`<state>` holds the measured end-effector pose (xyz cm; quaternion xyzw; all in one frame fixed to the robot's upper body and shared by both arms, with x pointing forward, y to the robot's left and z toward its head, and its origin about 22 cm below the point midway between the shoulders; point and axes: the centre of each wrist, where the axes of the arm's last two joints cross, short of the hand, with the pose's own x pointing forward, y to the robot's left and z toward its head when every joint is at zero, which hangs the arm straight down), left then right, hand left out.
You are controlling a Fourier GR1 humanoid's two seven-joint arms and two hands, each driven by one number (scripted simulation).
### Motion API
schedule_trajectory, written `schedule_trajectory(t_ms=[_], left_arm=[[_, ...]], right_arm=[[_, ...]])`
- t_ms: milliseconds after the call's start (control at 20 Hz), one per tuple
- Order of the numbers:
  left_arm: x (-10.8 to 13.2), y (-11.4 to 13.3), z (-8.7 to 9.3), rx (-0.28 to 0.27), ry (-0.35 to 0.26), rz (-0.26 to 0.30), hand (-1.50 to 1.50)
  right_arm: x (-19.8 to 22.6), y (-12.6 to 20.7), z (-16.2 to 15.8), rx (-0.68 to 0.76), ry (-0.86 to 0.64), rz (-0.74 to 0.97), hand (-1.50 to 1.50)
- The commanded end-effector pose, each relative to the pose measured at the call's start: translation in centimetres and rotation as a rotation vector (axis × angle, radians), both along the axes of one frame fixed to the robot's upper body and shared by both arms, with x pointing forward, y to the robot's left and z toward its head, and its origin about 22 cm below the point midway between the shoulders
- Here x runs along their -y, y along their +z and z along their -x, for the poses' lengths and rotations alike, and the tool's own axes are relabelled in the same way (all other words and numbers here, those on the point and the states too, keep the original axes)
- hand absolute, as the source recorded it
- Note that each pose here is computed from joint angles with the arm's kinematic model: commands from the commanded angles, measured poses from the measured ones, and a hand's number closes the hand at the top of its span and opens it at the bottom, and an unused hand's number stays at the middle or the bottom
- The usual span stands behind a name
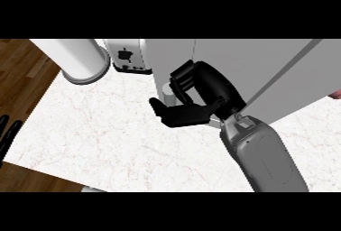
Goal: Pick up the bottled water, place it into the cabinet and close the cabinet
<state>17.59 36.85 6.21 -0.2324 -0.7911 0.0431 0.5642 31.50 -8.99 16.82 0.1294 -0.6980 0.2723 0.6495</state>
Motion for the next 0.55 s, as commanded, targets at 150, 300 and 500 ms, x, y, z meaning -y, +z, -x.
schedule_trajectory(t_ms=[150,300,500], left_arm=[[-0.3,-0.3,0.3,0.003,0.004,0.006,-1.50],[-1.0,-0.2,0.4,0.012,0.025,0.010,-1.50],[-0.4,-1.0,0.7,-0.007,0.022,0.032,-1.50]], right_arm=[[-1.8,2.4,-4.2,-0.025,-0.184,-0.102,-1.50],[-1.6,2.6,-4.9,-0.067,-0.221,-0.160,-1.50],[-3.0,2.3,-5.2,-0.069,-0.219,-0.156,-1.50]])
